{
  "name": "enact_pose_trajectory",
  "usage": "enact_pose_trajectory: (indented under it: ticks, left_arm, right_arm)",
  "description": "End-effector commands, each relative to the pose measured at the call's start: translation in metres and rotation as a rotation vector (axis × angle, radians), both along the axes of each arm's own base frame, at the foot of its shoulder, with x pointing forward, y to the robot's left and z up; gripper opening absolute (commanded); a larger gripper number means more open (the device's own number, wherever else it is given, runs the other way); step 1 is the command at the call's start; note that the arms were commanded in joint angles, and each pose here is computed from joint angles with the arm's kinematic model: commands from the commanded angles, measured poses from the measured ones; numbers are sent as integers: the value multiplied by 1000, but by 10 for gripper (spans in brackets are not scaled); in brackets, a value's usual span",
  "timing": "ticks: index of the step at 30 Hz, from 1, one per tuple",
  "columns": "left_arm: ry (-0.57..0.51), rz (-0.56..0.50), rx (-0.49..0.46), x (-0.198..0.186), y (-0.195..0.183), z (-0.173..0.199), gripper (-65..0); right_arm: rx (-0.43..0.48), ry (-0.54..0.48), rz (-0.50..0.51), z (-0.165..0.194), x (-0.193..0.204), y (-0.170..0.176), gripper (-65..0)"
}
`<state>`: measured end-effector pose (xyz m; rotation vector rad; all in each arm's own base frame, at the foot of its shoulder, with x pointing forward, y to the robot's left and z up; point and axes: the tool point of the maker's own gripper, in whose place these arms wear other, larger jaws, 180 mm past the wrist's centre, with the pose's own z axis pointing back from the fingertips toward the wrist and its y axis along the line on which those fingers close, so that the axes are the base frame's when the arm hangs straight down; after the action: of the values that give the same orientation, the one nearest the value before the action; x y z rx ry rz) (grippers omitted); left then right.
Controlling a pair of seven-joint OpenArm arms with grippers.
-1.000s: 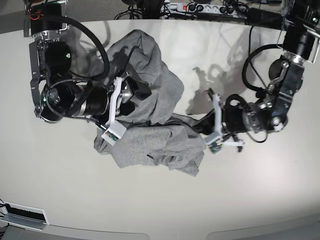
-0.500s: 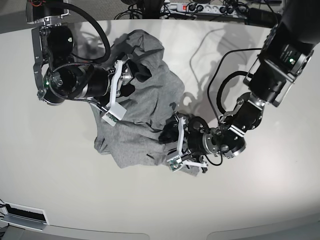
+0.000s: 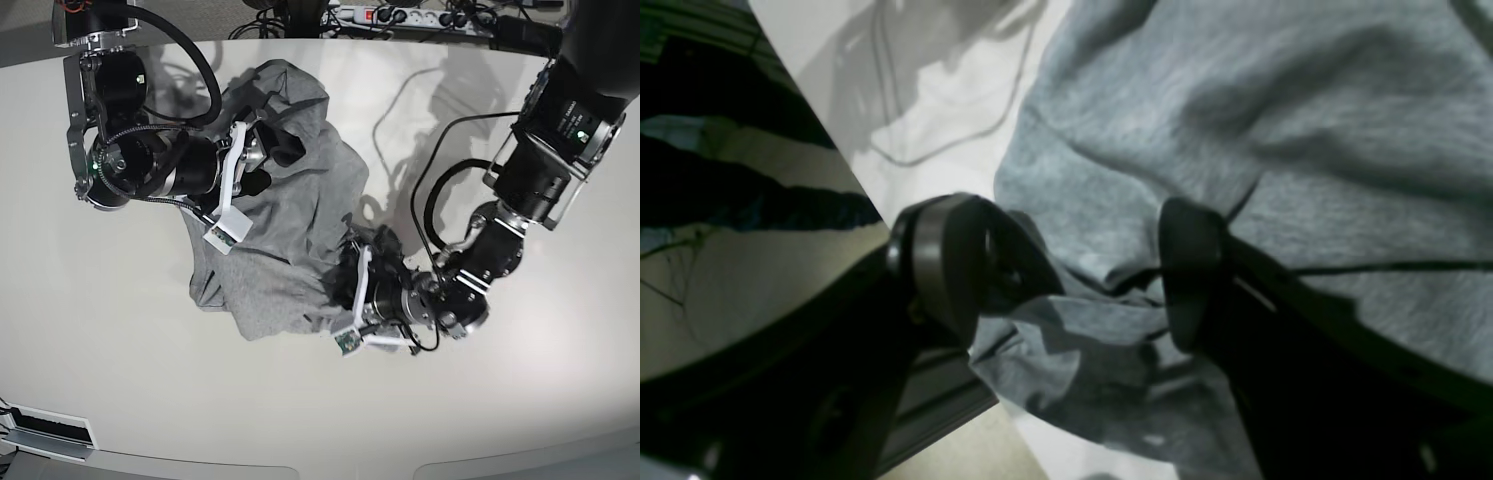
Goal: Layout the t-shirt on the table in an organized manner, then fold the t-shirt properly
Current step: 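Grasp the shirt hem with the left gripper and pull it away from the right gripper, then release the right gripper and smooth the shirt flat while the left holds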
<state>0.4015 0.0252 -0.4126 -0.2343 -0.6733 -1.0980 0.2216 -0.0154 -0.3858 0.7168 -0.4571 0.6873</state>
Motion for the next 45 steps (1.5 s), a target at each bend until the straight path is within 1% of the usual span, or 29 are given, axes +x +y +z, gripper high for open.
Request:
enact_pose_trajectory:
  ticks: [1, 4, 7, 9, 12, 14, 16, 18, 22, 24, 26, 29, 31, 33, 34, 35, 36, 37, 40, 43, 45]
  left_arm:
    - [-80, -20, -31, 18, -11, 36, -650]
    - [-159, -39, 44, 20, -9, 69, -650]
    - [-229, 8, 126, 28, 7, 96, -650]
    - [-255, 52, 176, 35, 26, 107, -650]
    - [-273, 125, 240, 43, 60, 113, -650]
    - [-273, 175, 290, 45, 84, 112, -650]
    - [-258, 224, 346, 44, 110, 110, -650]
    - [-237, 276, 395, 42, 135, 109, -650]
    - [-139, 331, 450, 27, 168, 101, -650]
    - [-94, 356, 494, 18, 185, 95, -650]
    - [-59, 385, 548, 10, 205, 94, -650]
    - [-36, 416, 589, 3, 229, 97, -650]
    - [-13, 435, 611, -2, 243, 98, -650]
    - [20, 450, 616, -9, 252, 97, -650]
    - [35, 457, 619, -13, 257, 97, -650]
    - [45, 461, 625, -17, 262, 95, -650]
    - [54, 464, 634, -21, 267, 93, -650]
    - [67, 466, 647, -26, 272, 89, -650]
    - [121, 475, 685, -45, 289, 74, -650]
    - [192, 486, 718, -67, 303, 54, -650]
    - [245, 496, 738, -82, 312, 40, -650]
  right_arm:
    - [34, -43, -3, 12, 9, 3, -231]
    - [33, -43, -3, 12, 9, 3, -230]
    - [21, -47, -4, 11, 10, 1, -230]
    - [-38, -65, -9, 6, 15, -6, -230]
    - [-140, -111, -29, -3, 26, -21, -230]
    - [-174, -150, -47, -5, 33, -26, -231]
    - [-174, -184, -62, -3, 39, -27, -231]
    - [-132, -216, -80, 4, 45, -22, -230]
    - [-64, -272, -114, 16, 55, -15, -230]
    - [-63, -267, -160, 17, 60, -17, -231]
    - [-93, -255, -215, 14, 65, -25, -231]
    - [-142, -258, -260, 11, 73, -34, -231]
    - [-136, -268, -253, 13, 74, -33, -231]
    - [-102, -297, -206, 17, 72, -23, -241]
    - [-89, -307, -188, 19, 71, -19, -263]
    - [-80, -309, -181, 20, 70, -15, -301]
    - [-71, -309, -183, 21, 70, -12, -355]
    - [-69, -308, -184, 21, 70, -10, -421]
    - [-63, -311, -184, 22, 71, -7, -650]
    - [-72, -359, -144, 23, 71, -3, -650]
    - [-74, -358, -123, 21, 68, 2, -650]
